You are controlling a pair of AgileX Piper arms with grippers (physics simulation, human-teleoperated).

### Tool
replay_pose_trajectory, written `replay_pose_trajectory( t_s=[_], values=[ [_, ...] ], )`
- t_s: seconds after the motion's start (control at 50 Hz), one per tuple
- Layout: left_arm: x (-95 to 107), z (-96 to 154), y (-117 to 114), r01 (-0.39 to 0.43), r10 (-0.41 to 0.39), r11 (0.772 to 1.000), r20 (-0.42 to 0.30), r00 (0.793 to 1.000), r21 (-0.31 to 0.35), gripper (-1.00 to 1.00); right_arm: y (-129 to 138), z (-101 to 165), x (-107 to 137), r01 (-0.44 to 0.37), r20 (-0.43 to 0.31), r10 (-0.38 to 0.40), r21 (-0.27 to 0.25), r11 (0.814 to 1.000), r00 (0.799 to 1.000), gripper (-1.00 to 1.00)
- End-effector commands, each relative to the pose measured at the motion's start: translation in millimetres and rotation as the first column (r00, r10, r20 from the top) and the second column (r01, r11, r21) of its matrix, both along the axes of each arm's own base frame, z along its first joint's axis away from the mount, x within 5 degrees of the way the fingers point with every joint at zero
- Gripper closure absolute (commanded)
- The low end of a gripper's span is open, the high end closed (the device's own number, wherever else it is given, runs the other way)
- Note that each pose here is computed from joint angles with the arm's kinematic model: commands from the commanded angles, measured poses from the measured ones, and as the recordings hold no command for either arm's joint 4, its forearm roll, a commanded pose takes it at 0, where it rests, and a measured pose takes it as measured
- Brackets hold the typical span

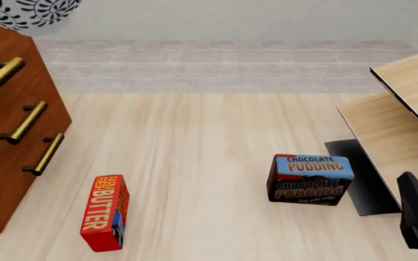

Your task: Close the top drawer of the cabinet and put the bowl on top of it.

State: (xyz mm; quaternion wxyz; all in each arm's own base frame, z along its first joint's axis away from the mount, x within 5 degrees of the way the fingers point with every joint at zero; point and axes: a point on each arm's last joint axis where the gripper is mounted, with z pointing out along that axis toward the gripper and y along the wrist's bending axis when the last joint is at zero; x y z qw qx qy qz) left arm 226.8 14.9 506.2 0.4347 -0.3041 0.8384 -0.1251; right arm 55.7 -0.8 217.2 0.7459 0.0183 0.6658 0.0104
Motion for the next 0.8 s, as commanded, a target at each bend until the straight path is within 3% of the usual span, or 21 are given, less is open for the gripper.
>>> replay_pose_trajectory(
  t_s=[0.02, 0.26, 0.36, 0.8],
  values=[
    [-5, 8, 29, -0.118, 0.117, 0.993, 0.019, 0.993, 0.013, 1.00, 0, 0, 0, -0.001, -0.001, 0.001, -0.001, 1.000, 1.000, -1.00],
    [-8, 16, 55, -0.226, 0.225, 0.974, 0.046, 0.973, 0.023, 1.00, 0, 0, 0, -0.002, -0.001, 0.002, 0.000, 1.000, 1.000, -1.00],
    [-11, 18, 69, -0.289, 0.288, 0.957, 0.053, 0.956, 0.018, 1.00, 0, 0, 0, -0.001, 0.000, 0.001, 0.002, 1.000, 1.000, -1.00],
    [3, 6, 119, -0.431, 0.431, 0.902, -0.001, 0.902, 0.022, 1.00, 0, 0, 0, -0.001, -0.003, 0.001, 0.000, 1.000, 1.000, -1.00]
  ],
)
